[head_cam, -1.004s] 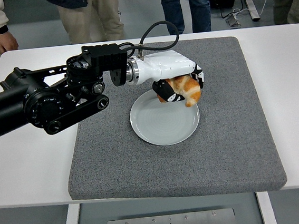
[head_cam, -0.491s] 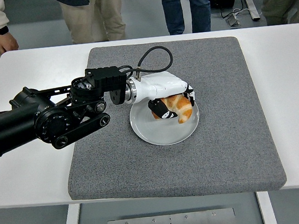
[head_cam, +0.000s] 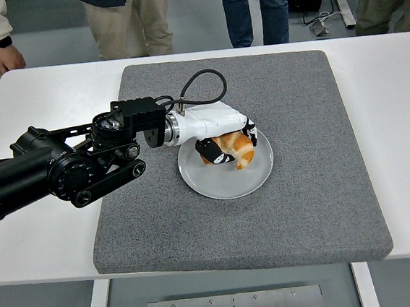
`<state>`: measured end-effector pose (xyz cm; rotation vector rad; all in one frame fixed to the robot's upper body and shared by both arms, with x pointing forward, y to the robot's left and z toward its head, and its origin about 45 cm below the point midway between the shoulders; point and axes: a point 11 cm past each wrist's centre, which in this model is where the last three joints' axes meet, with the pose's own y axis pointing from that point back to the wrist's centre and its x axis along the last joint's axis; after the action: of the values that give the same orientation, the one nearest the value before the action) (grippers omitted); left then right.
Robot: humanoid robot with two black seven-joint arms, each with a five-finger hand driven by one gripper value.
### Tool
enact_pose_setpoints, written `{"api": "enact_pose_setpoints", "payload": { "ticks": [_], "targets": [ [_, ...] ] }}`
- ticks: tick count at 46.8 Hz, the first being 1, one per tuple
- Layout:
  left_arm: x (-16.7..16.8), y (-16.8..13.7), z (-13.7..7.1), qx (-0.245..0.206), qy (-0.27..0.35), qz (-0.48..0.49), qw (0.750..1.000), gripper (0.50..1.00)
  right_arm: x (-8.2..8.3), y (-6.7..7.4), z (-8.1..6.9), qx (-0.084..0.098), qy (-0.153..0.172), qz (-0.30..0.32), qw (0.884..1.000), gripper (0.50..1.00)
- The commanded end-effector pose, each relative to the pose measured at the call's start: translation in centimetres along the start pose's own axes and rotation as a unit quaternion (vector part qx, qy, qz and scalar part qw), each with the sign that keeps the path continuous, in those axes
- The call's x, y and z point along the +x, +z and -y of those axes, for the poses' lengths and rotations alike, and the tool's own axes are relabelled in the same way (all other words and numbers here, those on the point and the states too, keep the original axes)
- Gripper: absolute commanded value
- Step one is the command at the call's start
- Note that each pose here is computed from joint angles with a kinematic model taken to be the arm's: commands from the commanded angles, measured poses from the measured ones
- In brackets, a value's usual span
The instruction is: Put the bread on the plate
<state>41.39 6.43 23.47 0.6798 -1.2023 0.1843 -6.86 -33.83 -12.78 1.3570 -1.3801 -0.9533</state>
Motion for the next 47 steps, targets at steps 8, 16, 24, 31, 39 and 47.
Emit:
{"api": "enact_pose_setpoints", "payload": {
  "ticks": [8, 16, 24, 31, 39, 47],
  "targets": [
    [-1.0, 0.4, 0.4, -0.004, -0.003, 0.003, 1.000, 0.500, 0.0, 0.0, 0.0, 0.000, 0.000, -0.001, 1.000, 1.000],
    [-1.3, 0.3, 0.4, -0.002, -0.004, 0.000, 1.000, 0.500, 0.0, 0.0, 0.0, 0.000, 0.000, 0.000, 1.000, 1.000],
    [-1.8, 0.3, 0.4, -0.001, -0.007, -0.003, 1.000, 0.500, 0.0, 0.0, 0.0, 0.001, 0.000, 0.000, 1.000, 1.000],
    [-1.4, 0.3, 0.4, -0.001, -0.003, -0.003, 1.000, 0.500, 0.0, 0.0, 0.0, 0.000, 0.000, 0.000, 1.000, 1.000],
    [-1.1, 0.4, 0.3, -0.003, 0.000, -0.013, 1.000, 0.978, 0.0, 0.0, 0.0, 0.000, 0.000, 0.000, 1.000, 1.000],
    [-0.3, 0.3, 0.1, -0.003, 0.004, -0.009, 1.000, 0.978, 0.0, 0.0, 0.0, 0.000, 0.000, 0.000, 1.000, 1.000]
  ]
}}
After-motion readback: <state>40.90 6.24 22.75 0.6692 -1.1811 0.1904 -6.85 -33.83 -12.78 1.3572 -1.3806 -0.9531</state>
